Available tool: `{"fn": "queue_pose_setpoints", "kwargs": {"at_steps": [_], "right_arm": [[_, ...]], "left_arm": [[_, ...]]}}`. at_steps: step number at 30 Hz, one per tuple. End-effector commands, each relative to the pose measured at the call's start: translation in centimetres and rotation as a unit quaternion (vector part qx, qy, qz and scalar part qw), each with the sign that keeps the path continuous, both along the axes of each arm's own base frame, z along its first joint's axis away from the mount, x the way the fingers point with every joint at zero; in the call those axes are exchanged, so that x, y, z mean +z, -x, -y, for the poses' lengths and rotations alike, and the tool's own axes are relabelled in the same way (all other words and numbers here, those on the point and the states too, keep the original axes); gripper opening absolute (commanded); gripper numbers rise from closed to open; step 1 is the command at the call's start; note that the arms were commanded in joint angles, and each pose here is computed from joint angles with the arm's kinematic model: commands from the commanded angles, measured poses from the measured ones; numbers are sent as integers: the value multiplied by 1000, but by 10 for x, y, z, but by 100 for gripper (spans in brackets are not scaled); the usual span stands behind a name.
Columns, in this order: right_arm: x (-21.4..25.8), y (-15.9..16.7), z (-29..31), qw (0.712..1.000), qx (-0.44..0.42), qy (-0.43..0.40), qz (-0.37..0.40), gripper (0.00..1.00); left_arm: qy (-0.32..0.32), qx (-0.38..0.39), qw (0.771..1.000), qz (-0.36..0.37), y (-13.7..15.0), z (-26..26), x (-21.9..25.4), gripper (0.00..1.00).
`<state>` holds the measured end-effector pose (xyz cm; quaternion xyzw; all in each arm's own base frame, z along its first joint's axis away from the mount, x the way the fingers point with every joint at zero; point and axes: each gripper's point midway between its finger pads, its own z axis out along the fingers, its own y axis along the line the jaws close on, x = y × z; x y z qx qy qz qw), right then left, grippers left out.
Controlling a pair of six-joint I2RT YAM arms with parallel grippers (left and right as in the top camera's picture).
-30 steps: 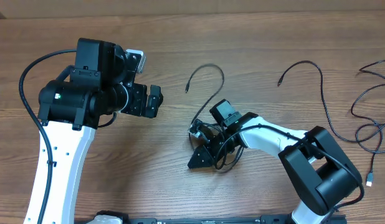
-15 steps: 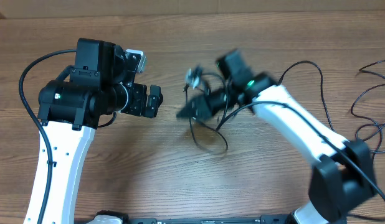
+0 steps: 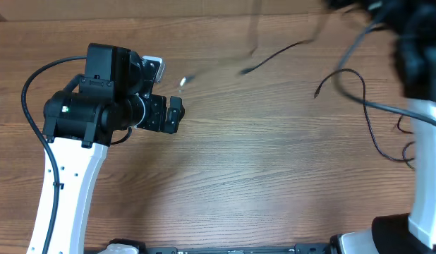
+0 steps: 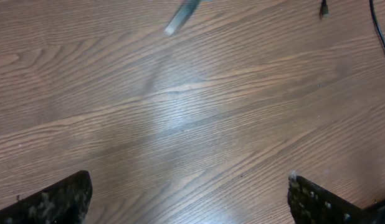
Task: Untangle cables
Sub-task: 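Pull the grasped cable up and rightward to the right edge, then release the cable at the right edge and raise the right gripper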
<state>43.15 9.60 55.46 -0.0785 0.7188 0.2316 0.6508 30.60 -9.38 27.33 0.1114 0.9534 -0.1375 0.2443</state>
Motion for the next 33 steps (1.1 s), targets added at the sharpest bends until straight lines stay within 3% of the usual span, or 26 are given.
{"fn": "queue_pose_setpoints", "kwargs": {"at_steps": [1,6,13,21,30,33], "right_arm": [[55,20,77,988,-141,-7,69,4],[63,27,159,963,-256,-2,82,4],[19,27,244,938,-347,2,5,4],[-101,1,303,905,-383,-17,-184,4],[-223,-22,325,858,-372,-37,-351,4],[-252,-24,327,844,-367,-44,-390,19]], "left_arm": [[-2,5,1000,-1,-1,-1,0,100],[-2,5,1000,-1,-1,-1,0,100],[-2,5,1000,-1,-1,-1,0,100],[-2,5,1000,-1,-1,-1,0,100],[-2,5,1000,-1,-1,-1,0,100],[-2,5,1000,-1,-1,-1,0,100]]}}
